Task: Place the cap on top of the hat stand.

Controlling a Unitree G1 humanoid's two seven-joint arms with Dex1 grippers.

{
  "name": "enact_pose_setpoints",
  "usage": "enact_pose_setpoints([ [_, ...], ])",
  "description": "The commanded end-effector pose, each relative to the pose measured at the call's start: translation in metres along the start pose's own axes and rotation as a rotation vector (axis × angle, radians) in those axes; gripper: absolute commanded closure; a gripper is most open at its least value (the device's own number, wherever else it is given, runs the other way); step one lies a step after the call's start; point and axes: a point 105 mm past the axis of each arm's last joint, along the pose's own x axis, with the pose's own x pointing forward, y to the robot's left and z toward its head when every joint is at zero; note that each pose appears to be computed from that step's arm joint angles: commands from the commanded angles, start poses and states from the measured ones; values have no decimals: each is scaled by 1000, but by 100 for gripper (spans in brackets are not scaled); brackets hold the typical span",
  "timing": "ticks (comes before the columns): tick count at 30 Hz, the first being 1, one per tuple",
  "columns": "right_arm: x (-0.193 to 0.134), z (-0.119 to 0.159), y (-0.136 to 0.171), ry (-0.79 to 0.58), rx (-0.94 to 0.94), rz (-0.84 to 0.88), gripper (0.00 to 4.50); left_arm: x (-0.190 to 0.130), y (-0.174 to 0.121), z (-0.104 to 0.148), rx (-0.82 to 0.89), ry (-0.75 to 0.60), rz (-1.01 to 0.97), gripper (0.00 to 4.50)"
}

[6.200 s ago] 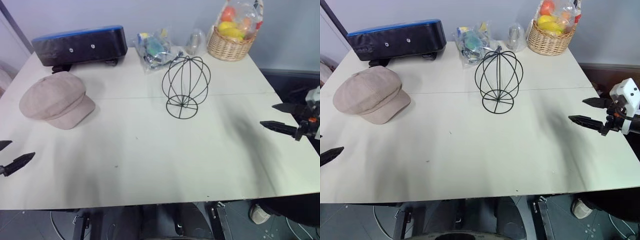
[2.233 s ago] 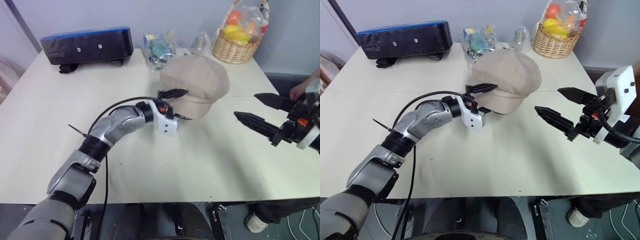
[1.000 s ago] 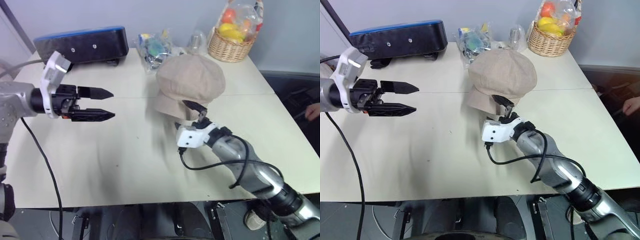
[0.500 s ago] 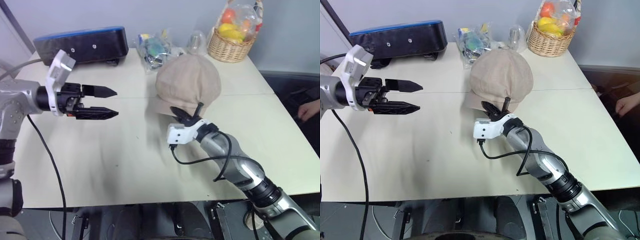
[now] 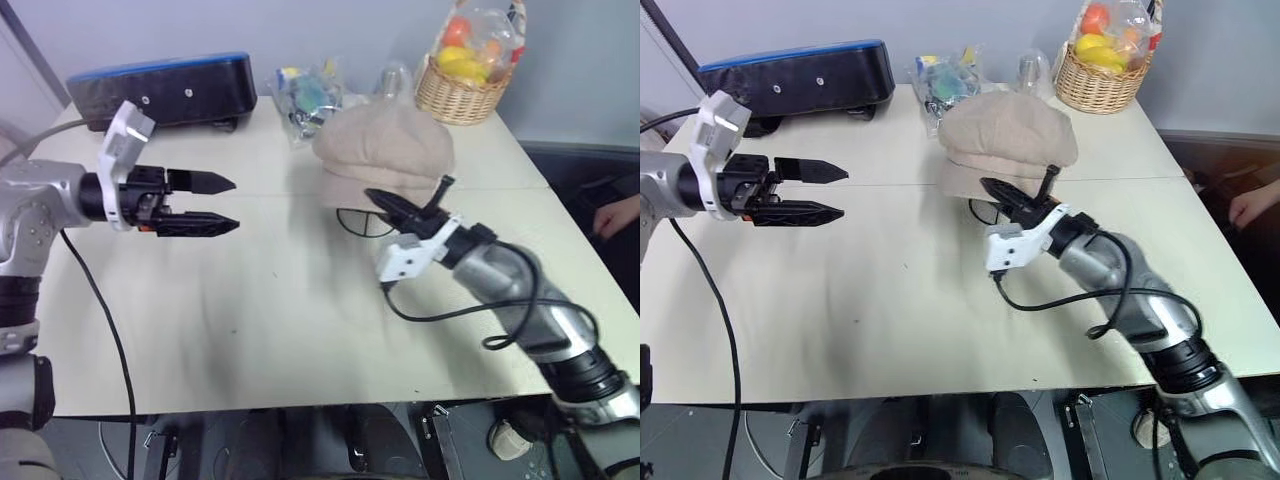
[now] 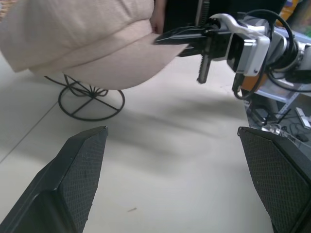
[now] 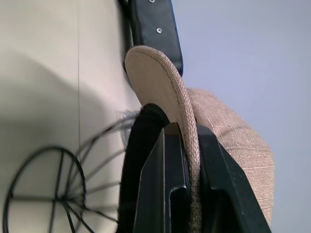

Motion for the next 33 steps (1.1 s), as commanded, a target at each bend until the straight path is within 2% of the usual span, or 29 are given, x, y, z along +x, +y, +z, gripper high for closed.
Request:
enact_pose_setpoints([
  [1,-11,-3,0,-98,-28,-9,446,-4,-3,17,68,-30,9,0],
  [7,-15,-21,21,-106,17,25,446,-6,-4,18,72,-34,13,0],
  [11,-12,-27,17,-82,33,-13,446,-6,-5,19,76,-38,17,0],
  [14,-12,-25,17,-78,46,-17,347,-5,-5,20,78,-40,18,0],
  [21,-27,-18,19,-43,25,13,2,-1,-2,22,84,-48,13,0],
  [27,-66,-3,18,23,53,118,2,5,6,24,95,-56,3,0],
  [32,-107,-6,-10,194,502,178,2,3,17,26,108,-61,19,0],
  [33,-115,-11,-20,230,646,170,2,2,18,27,111,-64,21,0],
])
